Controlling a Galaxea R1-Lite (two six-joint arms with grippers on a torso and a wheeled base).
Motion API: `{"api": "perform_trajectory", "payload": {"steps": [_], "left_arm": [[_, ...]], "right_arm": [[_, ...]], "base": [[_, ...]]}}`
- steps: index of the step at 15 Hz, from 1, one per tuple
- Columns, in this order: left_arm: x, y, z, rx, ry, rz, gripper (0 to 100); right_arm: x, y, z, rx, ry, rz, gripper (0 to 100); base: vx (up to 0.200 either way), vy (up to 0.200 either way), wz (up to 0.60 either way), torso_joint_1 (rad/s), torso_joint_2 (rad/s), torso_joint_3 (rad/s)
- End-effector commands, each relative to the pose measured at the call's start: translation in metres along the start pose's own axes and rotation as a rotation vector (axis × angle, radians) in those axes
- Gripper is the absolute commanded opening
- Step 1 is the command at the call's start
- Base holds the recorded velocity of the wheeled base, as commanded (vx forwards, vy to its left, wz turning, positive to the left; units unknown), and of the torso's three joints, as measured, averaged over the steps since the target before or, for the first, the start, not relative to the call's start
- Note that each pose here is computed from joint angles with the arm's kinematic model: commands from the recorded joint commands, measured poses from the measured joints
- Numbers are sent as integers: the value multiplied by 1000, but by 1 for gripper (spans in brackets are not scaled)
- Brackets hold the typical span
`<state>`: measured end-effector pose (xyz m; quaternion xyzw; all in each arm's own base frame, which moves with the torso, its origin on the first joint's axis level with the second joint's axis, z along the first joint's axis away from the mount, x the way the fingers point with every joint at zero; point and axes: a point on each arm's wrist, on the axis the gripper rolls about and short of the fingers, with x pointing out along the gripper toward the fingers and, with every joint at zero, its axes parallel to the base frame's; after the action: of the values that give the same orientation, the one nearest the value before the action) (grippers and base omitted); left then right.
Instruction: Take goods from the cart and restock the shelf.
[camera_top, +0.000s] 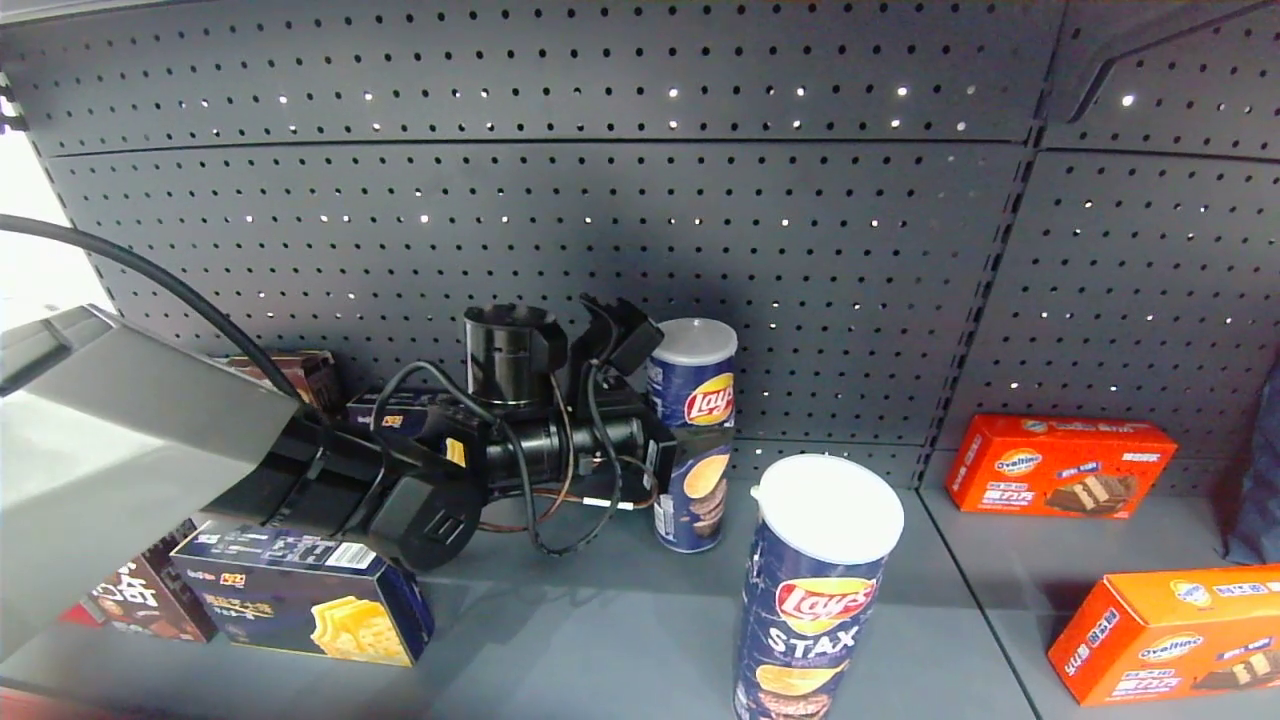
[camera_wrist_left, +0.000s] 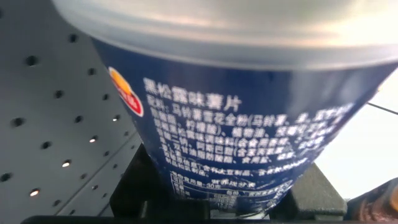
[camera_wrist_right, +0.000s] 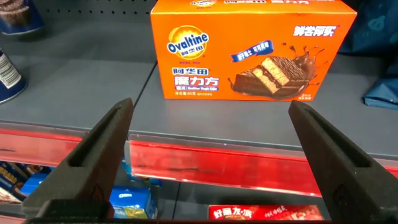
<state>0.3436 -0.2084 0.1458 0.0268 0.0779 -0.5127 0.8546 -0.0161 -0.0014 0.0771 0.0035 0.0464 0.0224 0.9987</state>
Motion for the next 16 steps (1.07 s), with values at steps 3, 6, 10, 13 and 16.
{"api": "perform_trajectory", "payload": {"steps": [3,6,10,13,16], "left_arm": [[8,-5,-2,1,2,-18,0],[12,-2,-2,3,-2,-18,0],[18,2,-8,-3,6,-17,0],[21,3,-11,-6,10,-17,0],[22,5,-15,-9,19,-15,0]], "right_arm": [[0,0,0,0,1,1,100],[0,0,0,0,2,1,100],[0,0,0,0,1,1,100],[0,0,0,0,1,1,100],[0,0,0,0,2,1,100]], "base": [[0,0,0,0,0,0],[0,0,0,0,0,0],[0,0,0,0,0,0],[0,0,0,0,0,0],[0,0,0,0,0,0]]}}
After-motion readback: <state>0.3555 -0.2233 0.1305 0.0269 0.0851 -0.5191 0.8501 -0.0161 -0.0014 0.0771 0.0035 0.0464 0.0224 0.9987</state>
